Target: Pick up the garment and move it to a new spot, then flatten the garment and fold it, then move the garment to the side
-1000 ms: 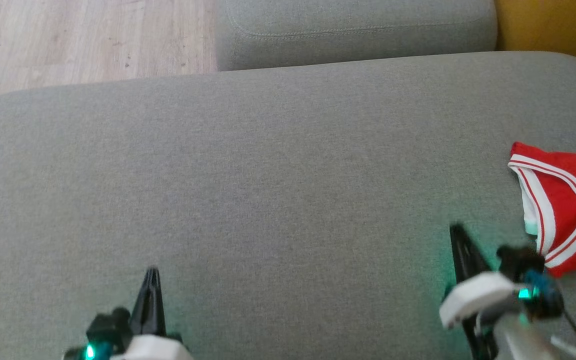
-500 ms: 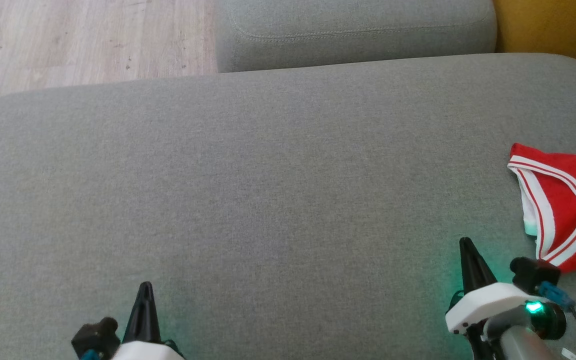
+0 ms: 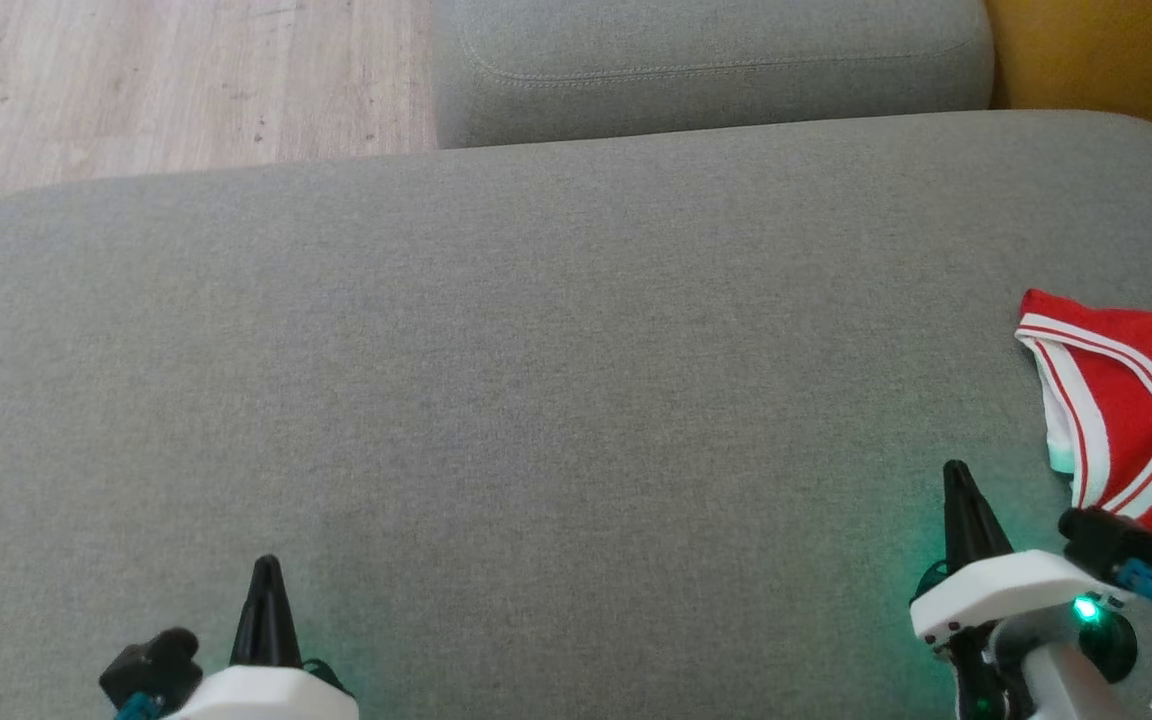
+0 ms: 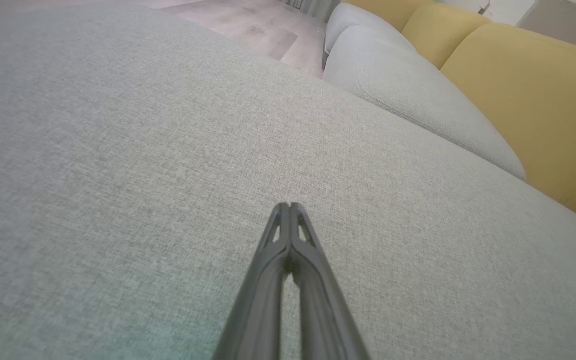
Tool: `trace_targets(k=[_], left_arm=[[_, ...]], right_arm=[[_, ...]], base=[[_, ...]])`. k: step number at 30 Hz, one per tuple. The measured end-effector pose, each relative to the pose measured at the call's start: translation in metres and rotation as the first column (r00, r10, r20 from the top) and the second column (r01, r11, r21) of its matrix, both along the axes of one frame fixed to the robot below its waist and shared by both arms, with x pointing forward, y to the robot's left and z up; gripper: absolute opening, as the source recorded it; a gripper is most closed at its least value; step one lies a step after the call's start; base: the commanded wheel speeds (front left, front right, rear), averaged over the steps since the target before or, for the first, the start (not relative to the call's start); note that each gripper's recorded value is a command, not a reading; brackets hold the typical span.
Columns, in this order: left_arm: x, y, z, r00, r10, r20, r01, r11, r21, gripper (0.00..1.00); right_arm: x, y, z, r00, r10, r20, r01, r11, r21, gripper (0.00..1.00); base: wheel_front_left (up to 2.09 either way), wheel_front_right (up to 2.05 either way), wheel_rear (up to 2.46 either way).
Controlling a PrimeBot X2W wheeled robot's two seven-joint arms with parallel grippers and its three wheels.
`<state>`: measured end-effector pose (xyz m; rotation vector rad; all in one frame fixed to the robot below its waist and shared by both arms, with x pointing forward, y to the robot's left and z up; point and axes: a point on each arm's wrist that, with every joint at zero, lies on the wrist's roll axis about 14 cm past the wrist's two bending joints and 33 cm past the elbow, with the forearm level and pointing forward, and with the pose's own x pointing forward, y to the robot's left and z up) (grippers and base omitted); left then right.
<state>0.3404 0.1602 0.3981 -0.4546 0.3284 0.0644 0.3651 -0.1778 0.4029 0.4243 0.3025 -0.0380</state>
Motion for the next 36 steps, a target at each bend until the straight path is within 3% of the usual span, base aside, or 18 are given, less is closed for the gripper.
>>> trace_targets(k=[18,36], left_arm=[[0.003,0.007,0.005,0.997,0.075,-0.012,-0.076,0.978,-0.193,0.0],[0.012,0.012,0.019,0.99,0.137,-0.008,-0.13,0.915,-0.383,0.0]], right_arm=[[0.004,-0.007,0.012,0.996,-0.092,0.013,0.087,0.977,0.195,0.0],[0.01,-0.013,0.027,0.986,-0.166,0.025,0.143,0.909,0.391,0.0]], base=[[0.0,0.0,0.0],[0.0,0.0,0.0]])
